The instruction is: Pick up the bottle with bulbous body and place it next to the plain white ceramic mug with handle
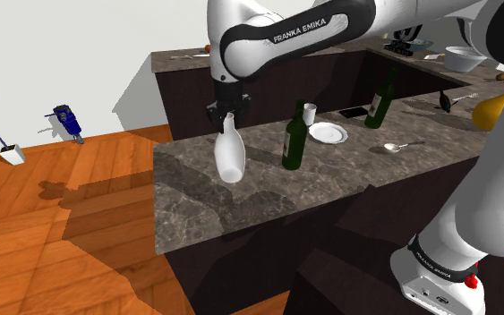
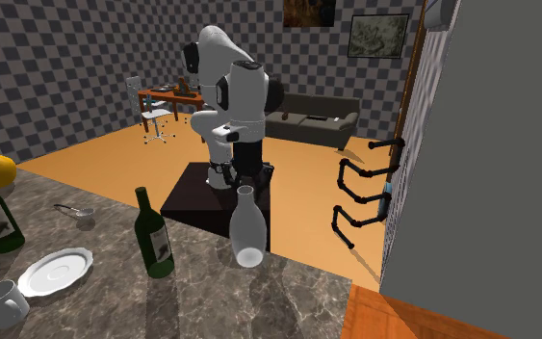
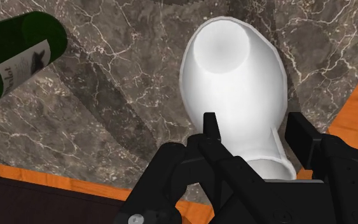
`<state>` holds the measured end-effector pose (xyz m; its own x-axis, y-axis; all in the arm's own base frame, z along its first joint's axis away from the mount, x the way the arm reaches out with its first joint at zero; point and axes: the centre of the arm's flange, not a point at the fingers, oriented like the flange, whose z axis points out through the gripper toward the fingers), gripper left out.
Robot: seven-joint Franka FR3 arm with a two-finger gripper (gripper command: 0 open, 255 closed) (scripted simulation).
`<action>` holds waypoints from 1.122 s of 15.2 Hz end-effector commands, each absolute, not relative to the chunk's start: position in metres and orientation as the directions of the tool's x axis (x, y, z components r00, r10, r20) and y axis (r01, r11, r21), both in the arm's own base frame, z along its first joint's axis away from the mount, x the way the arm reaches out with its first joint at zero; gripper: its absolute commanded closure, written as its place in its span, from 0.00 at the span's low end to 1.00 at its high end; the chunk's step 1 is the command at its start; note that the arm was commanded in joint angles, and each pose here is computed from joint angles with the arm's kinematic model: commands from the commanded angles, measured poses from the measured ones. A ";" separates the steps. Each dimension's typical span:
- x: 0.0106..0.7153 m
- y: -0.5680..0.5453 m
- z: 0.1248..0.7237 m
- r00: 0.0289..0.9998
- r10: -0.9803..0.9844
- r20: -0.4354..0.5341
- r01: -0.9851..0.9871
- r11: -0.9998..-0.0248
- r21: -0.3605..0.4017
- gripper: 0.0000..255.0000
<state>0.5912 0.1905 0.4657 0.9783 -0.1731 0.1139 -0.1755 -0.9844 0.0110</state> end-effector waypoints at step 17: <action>0.591 0.190 0.561 0.978 -0.173 0.114 -0.175 -0.984 0.011 1.00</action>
